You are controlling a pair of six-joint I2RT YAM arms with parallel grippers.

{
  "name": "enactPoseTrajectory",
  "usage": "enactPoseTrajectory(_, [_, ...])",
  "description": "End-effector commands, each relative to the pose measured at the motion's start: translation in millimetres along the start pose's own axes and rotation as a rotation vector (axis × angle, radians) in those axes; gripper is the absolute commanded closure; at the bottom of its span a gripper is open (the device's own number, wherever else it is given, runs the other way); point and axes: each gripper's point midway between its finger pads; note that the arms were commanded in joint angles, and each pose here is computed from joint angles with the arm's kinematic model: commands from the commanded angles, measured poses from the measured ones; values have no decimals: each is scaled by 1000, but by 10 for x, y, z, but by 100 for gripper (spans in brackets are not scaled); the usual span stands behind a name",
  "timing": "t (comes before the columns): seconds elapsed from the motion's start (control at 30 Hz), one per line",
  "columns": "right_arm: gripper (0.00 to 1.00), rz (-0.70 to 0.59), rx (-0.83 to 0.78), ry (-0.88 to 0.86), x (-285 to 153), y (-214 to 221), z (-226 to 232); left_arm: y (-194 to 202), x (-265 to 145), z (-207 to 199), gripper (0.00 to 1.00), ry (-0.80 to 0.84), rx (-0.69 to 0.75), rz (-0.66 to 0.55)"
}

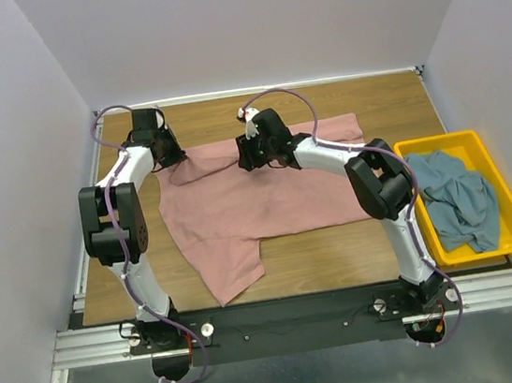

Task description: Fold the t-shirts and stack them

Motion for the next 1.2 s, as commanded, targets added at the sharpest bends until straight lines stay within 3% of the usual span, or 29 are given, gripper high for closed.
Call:
enactPoseTrajectory(0.0, [50, -18, 4, -15, 114, -60, 43, -321, 117, -4, 91, -13, 3, -79])
enactPoseTrajectory(0.27, [50, -19, 4, -12, 99, -62, 40, -549, 438, 60, 91, -14, -20, -129])
enactPoseTrajectory(0.5, [49, 14, 35, -39, -36, 63, 99, -734, 694, 117, 79, -19, -24, -164])
enactPoseTrajectory(0.7, [50, 37, 62, -10, -219, 220, 51, -985, 754, 124, 63, -15, -29, -231])
enactPoseTrajectory(0.87, [49, -8, 66, 86, -530, 117, -107, -1109, 524, 0, 46, 21, -25, -260])
enactPoseTrajectory(0.93, [48, 0, 91, 145, -666, 132, -270, -1130, 231, -37, 40, 4, -28, -289])
enactPoseTrajectory(1.07, [46, -17, 122, 306, -1025, 99, -623, -901, -251, -14, 40, -71, -40, -304])
enactPoseTrajectory(1.17, [46, -14, 184, 424, -1342, 168, -937, -446, -451, 44, 42, -134, -5, -222])
Point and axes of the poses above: each gripper's point midway between its finger pads, its own x axis out along the fingers, its own z axis along the line the jaws close on, y = z × x, and after that the axes turned 10 degrees about x, right-handed
